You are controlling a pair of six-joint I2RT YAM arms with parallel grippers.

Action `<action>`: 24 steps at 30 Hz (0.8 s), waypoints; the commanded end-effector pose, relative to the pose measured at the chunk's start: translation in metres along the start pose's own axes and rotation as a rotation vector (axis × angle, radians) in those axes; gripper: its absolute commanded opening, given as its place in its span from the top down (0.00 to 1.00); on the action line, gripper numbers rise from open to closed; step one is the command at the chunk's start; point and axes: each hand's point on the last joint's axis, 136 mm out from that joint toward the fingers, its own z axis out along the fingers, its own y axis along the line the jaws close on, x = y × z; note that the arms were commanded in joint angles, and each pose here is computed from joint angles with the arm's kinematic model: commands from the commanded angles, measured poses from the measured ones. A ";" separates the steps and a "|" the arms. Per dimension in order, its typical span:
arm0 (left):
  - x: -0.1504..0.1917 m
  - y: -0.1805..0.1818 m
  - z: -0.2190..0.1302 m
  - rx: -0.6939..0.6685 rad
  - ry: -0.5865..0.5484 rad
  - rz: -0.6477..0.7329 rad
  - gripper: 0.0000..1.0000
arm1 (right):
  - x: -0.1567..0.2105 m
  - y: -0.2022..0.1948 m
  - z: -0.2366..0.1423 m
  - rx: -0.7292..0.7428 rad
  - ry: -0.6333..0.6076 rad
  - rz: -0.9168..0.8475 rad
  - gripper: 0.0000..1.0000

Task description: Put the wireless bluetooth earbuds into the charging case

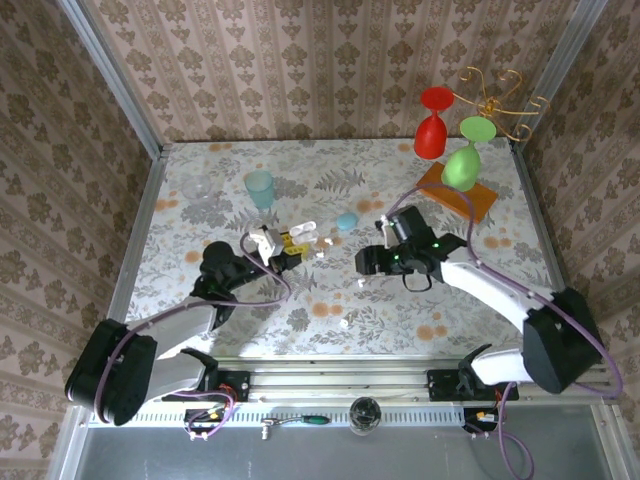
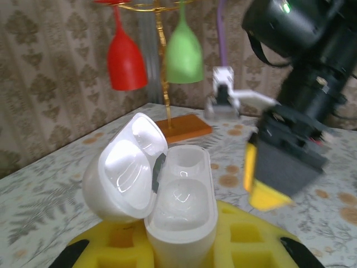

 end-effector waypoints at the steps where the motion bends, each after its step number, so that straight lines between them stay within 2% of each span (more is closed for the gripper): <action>1: -0.005 0.015 -0.008 -0.086 -0.010 -0.045 1.00 | 0.023 0.021 0.021 -0.047 0.146 -0.017 0.29; 8: -0.015 0.020 -0.018 -0.154 0.002 -0.077 1.00 | 0.048 0.047 0.063 -0.097 0.289 -0.090 0.31; 13: -0.018 0.022 -0.022 -0.181 0.008 -0.081 1.00 | 0.065 0.047 0.084 -0.104 0.376 -0.109 0.32; 24: -0.016 0.023 -0.021 -0.184 0.014 -0.076 1.00 | 0.105 0.041 0.077 -0.137 0.482 -0.079 0.37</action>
